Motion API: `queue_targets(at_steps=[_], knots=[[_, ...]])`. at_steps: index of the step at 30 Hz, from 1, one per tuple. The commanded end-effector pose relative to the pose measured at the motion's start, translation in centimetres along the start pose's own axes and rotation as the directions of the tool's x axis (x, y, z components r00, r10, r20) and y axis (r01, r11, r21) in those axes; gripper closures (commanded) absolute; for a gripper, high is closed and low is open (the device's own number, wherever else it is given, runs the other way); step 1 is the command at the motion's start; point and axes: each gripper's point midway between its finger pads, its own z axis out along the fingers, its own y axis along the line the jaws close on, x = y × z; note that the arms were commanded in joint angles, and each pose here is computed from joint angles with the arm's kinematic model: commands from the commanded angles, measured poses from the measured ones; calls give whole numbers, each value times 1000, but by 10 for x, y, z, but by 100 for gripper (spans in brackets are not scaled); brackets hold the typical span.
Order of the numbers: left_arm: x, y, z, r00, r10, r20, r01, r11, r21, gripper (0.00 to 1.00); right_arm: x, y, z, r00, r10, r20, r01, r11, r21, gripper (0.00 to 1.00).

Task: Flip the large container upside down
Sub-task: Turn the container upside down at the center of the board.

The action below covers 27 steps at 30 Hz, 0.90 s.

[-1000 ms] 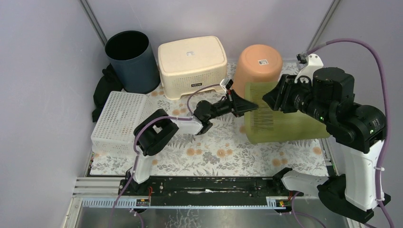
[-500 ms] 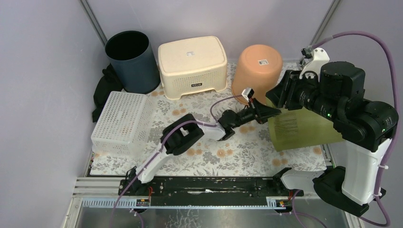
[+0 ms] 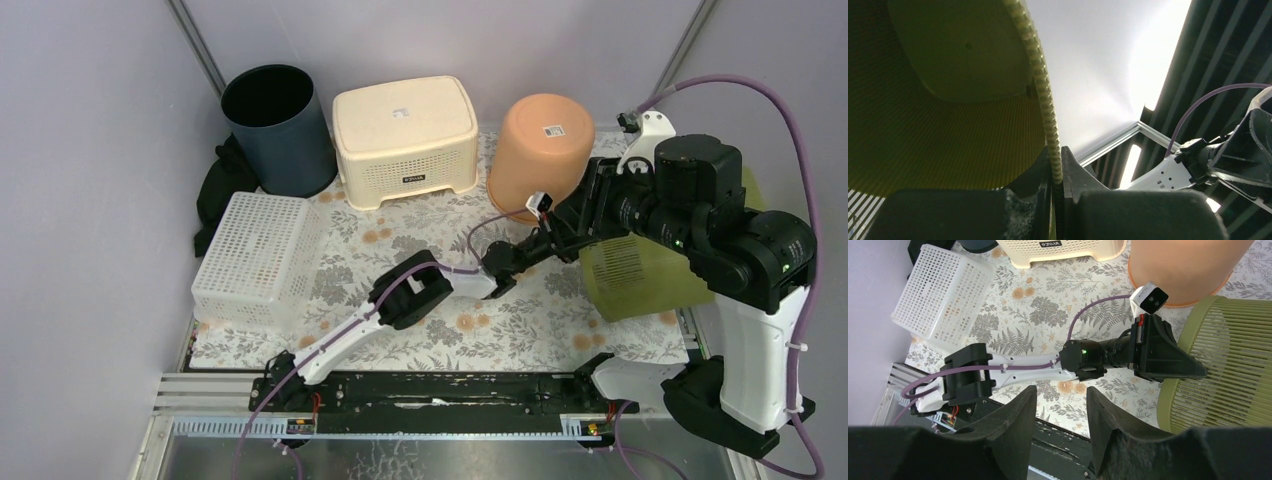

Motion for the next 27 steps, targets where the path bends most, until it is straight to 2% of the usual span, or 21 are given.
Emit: queue_targets(at_steps=[1, 4, 8, 10, 14, 18, 27], knots=[[13, -47, 3, 999, -44, -15, 46, 972, 230, 100, -7, 5, -1, 999, -22, 40, 23, 999, -30, 51], [11, -34, -6, 999, -32, 8, 30, 986, 165, 96, -4, 2, -1, 999, -23, 37, 24, 999, -23, 51], [5, -14, -25, 999, -18, 44, 15, 998, 68, 71, 1, 1, 2, 999, -26, 29, 26, 999, -21, 51], [5, -7, -32, 999, -11, 49, 9, 999, 37, 61, 3, 1, 4, 999, -25, 26, 25, 999, -23, 51], [4, 4, -40, 999, -2, 47, 2, 1000, -4, 52, 6, 1, 6, 1000, -24, 18, 25, 999, -24, 51], [5, 19, -53, 999, -4, 49, 7, 998, -55, 46, 8, -1, 8, 1000, -26, 13, 26, 999, -21, 51], [2, 31, -71, 999, 18, 46, -12, 992, -123, 45, 9, -2, 8, 1000, -28, 9, 28, 999, -17, 51]])
